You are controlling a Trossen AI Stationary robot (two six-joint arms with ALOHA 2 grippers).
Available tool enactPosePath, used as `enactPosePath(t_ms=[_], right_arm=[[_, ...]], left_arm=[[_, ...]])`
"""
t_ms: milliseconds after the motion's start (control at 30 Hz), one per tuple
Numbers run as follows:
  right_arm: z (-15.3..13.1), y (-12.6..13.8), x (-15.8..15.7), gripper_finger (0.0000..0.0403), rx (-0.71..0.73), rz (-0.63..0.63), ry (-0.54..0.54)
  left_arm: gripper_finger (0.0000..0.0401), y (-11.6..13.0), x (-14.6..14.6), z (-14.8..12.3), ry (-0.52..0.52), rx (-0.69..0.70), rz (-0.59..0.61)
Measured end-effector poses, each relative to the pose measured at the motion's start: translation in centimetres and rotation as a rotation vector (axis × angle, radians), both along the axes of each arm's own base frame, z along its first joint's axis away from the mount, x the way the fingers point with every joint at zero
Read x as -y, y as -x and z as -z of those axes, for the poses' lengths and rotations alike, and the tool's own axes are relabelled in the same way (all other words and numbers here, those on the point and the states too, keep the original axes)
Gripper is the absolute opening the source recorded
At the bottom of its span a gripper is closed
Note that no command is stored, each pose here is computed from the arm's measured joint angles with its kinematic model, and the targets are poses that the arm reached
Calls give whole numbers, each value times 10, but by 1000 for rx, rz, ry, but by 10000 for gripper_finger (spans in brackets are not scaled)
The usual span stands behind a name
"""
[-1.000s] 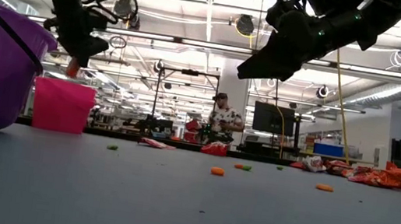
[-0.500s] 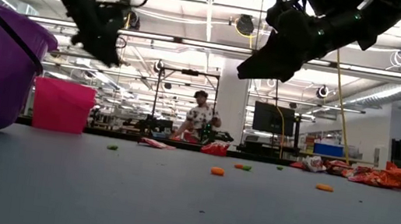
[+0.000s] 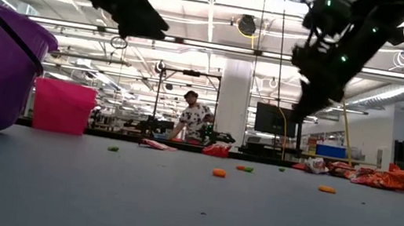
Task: Organize candy in baskets
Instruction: Put the orange chocolate into the pink bucket
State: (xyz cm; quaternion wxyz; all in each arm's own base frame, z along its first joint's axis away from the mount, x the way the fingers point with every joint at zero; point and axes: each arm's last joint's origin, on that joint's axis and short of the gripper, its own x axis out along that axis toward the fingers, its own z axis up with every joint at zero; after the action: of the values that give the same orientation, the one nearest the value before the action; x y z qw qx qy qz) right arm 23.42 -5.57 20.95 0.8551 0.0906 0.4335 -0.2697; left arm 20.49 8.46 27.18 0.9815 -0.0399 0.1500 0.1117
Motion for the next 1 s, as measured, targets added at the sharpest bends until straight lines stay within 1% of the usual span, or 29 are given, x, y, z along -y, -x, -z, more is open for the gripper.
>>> enactPosePath(t_ms=[100,200,300,400,567,667,733,900,967,1000], right_arm=[[8,15,4,162,-139,90,-65],[14,28,3,151,-272,103,-117],[16,37,5,143,-353,144,-135],[17,42,8,138,-393,163,-164],[19,54,16,134,-484,233,-202],[22,62,17,134,-549,265,-296],[24,66,18,136,-610,291,-322],[34,66,21,148,-670,314,-341],[39,62,23,152,-687,296,-330],[42,61,24,152,-705,292,-307]], left_arm=[[200,-2,9,18,-21,68,42],[200,0,16,38,-21,108,65],[200,4,20,48,-31,168,71],[200,9,23,64,-30,161,71],[200,11,23,65,-35,173,63],[200,11,23,66,-32,164,63],[200,11,23,66,-31,161,63],[200,11,23,67,-30,158,63],[200,11,23,67,-30,158,64],[200,11,23,67,-30,157,64]])
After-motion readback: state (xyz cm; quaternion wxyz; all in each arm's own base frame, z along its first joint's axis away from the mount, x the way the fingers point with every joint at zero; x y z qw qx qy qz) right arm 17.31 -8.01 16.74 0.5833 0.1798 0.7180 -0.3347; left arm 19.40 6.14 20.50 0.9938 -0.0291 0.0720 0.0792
